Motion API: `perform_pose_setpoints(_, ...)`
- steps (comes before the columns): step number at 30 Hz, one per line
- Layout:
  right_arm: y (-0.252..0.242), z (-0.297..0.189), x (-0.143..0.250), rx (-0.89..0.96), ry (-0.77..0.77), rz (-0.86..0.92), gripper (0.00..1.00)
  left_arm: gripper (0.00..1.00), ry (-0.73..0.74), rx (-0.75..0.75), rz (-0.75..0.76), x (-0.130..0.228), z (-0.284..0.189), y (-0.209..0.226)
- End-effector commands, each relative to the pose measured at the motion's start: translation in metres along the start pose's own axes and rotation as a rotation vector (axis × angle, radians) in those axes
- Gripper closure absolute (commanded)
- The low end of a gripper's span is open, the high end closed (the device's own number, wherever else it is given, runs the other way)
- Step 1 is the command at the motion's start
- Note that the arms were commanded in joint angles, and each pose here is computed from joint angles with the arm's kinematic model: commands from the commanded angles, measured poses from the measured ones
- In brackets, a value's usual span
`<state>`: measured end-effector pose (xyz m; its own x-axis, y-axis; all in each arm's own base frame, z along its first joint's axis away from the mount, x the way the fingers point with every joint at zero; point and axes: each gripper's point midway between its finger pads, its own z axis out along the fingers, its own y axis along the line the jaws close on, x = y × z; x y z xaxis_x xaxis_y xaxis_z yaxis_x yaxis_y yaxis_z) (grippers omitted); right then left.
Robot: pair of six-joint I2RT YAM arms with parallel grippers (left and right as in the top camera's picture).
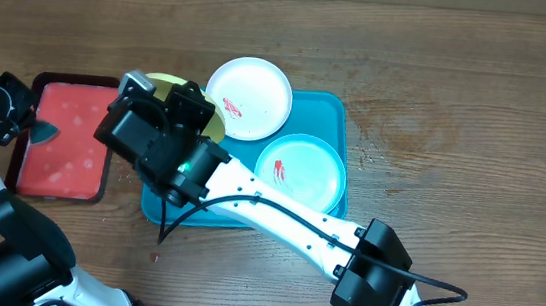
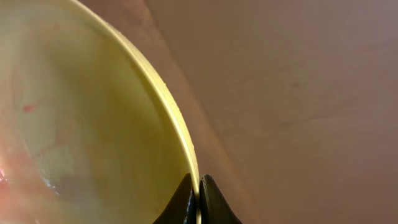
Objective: Clean dirty plates on tray and stack at the side
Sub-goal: 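Lift the yellow plate with the right gripper toward the right side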
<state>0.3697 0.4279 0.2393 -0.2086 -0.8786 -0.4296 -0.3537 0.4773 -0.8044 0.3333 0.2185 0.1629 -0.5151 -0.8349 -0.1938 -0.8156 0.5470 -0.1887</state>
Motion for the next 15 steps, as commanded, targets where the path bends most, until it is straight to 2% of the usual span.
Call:
perform_pose_setpoints(1, -0.045, -0.014, -0.006, 0.103, -0.005, -0.003, 0.96, 0.96, -0.027, 0.022, -0.027, -0.007, -0.01, 0.003)
perform_pose_setpoints(6, -0.048, -0.014, -0.006, 0.116, 0.003, -0.1, 0.96, 0.96, -0.026, 0.024, -0.028, -0.007, -0.01, 0.003)
perform_pose_setpoints(9, -0.052, -0.014, -0.009, 0.131, -0.006, -0.053, 0.96, 0.96, -0.024, 0.024, -0.028, -0.006, -0.01, 0.003)
perform_pose_setpoints(11, -0.035, -0.013, -0.008, 0.044, -0.025, -0.008, 0.96, 0.96, -0.024, 0.024, -0.028, -0.006, -0.01, 0.003)
perform_pose_setpoints(14, 0.009, -0.015, -0.001, -0.19, -0.044, -0.093, 0.96, 0.96, -0.024, 0.024, -0.028, -0.006, -0.01, 0.003)
perform_pose_setpoints(15, 0.008, -0.015, -0.001, -0.182, -0.041, -0.092, 0.96, 0.96, -0.025, 0.024, -0.028, -0.007, -0.01, 0.003)
